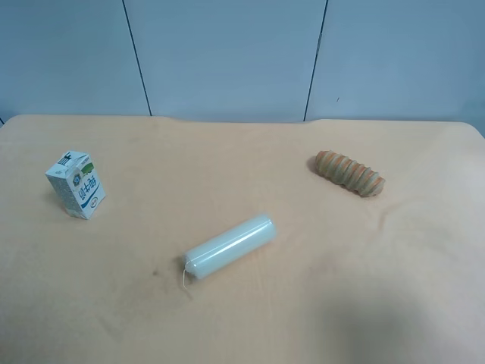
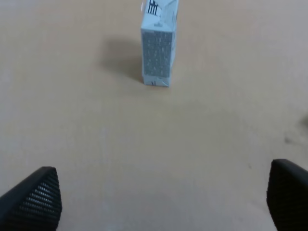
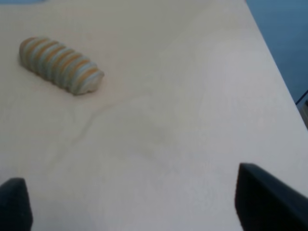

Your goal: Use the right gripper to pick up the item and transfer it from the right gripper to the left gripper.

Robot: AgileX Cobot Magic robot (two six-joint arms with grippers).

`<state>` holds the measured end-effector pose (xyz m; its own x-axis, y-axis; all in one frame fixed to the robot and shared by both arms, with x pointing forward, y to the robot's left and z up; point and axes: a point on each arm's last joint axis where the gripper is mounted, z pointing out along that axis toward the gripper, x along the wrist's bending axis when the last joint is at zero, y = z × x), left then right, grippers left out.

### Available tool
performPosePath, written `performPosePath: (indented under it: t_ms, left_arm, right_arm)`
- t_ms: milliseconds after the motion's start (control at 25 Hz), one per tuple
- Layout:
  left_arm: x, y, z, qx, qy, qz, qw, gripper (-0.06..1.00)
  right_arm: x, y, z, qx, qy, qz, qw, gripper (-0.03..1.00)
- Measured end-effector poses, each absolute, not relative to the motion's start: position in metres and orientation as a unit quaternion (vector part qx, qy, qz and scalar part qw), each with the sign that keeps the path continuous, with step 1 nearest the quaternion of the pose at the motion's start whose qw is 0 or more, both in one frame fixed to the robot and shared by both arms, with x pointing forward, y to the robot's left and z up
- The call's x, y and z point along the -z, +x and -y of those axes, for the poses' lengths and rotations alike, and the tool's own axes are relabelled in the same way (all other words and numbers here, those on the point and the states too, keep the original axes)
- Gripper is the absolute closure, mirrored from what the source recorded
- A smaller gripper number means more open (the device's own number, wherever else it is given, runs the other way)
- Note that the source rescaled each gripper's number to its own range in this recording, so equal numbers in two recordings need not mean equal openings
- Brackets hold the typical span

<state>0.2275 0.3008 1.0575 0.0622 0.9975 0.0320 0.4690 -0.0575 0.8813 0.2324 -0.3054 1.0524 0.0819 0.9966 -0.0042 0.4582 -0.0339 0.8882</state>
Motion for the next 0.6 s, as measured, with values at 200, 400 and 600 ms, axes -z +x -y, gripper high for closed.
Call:
performPosePath:
  t_ms: [200,400,600]
  left_arm:
    - [-1.0575,0.2271,-0.2998,-0.377,0.606,-0.606,0.351,-0.06]
    - [-1.0577,0.2273,-0.2990,-0.390,0.582,-0.628,0.339,-0.05]
    - [-1.0571,0.2294,-0.2992,-0.395,0.577,-0.627,0.342,-0.05]
  right_arm:
    - [-1.0524,0.2324,0.3054,-0.351,0.628,-0.580,0.384,0.24]
    - [-1.0524,0.2324,0.3054,-0.351,0.628,-0.580,0.384,0.24]
    - [-1.0524,0.2324,0.3054,-0.351,0.628,-0.580,0.384,0.24]
